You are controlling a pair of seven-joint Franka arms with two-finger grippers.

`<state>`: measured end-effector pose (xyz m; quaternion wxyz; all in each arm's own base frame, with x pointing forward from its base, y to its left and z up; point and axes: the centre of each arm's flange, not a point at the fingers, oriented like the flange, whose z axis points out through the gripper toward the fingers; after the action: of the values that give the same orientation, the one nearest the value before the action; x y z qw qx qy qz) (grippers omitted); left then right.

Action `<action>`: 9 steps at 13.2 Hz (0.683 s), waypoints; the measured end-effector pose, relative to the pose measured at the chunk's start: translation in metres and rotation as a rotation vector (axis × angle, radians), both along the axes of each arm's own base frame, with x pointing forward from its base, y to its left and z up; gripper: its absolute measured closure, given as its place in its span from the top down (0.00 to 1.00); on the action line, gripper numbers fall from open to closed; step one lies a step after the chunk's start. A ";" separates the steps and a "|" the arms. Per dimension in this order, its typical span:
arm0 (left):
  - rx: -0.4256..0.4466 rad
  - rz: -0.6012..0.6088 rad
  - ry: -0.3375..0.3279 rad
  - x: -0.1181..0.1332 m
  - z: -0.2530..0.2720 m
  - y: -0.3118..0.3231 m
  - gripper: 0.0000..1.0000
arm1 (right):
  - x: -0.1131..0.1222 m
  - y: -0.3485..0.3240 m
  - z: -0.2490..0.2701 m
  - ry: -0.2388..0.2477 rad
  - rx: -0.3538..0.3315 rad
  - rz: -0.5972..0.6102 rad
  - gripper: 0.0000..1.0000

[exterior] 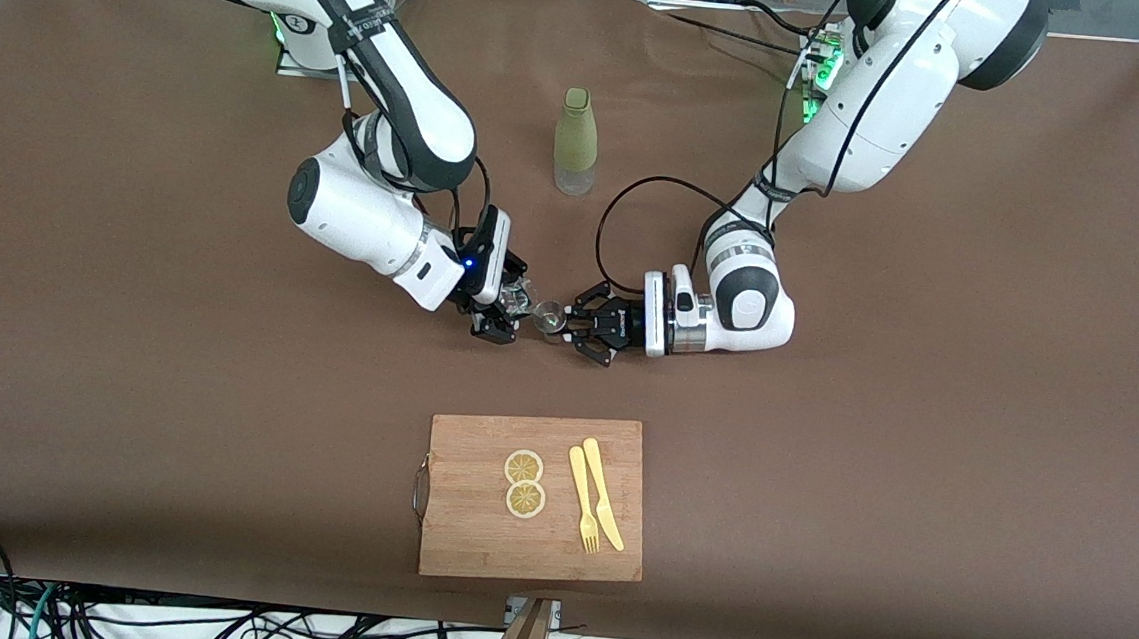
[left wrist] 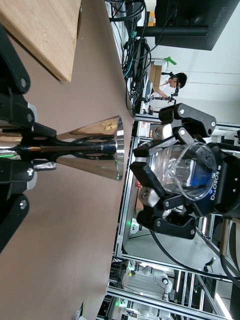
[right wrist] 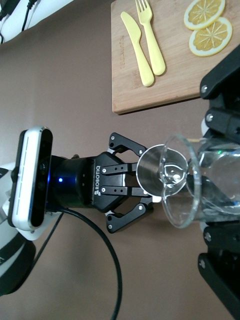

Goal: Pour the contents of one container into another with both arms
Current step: 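Tilt the beaker with the right gripper, pouring into the held jigger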

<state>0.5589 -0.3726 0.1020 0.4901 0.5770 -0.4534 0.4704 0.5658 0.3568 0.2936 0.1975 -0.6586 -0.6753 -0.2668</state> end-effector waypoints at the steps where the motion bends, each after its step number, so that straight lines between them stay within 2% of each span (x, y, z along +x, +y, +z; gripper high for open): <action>1: 0.000 -0.001 0.000 0.000 0.000 -0.001 0.21 | 0.001 -0.001 0.000 -0.010 -0.011 0.010 0.13; 3: 0.001 -0.001 0.001 -0.001 0.000 -0.001 0.21 | 0.002 -0.002 0.001 -0.020 -0.020 0.013 0.13; 9: 0.004 -0.002 0.001 -0.002 0.000 -0.003 0.21 | 0.007 -0.004 0.007 -0.094 -0.049 0.000 0.13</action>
<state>0.5570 -0.3755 0.1019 0.4898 0.5778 -0.4545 0.4687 0.5730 0.3532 0.3010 0.1496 -0.6500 -0.6901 -0.2808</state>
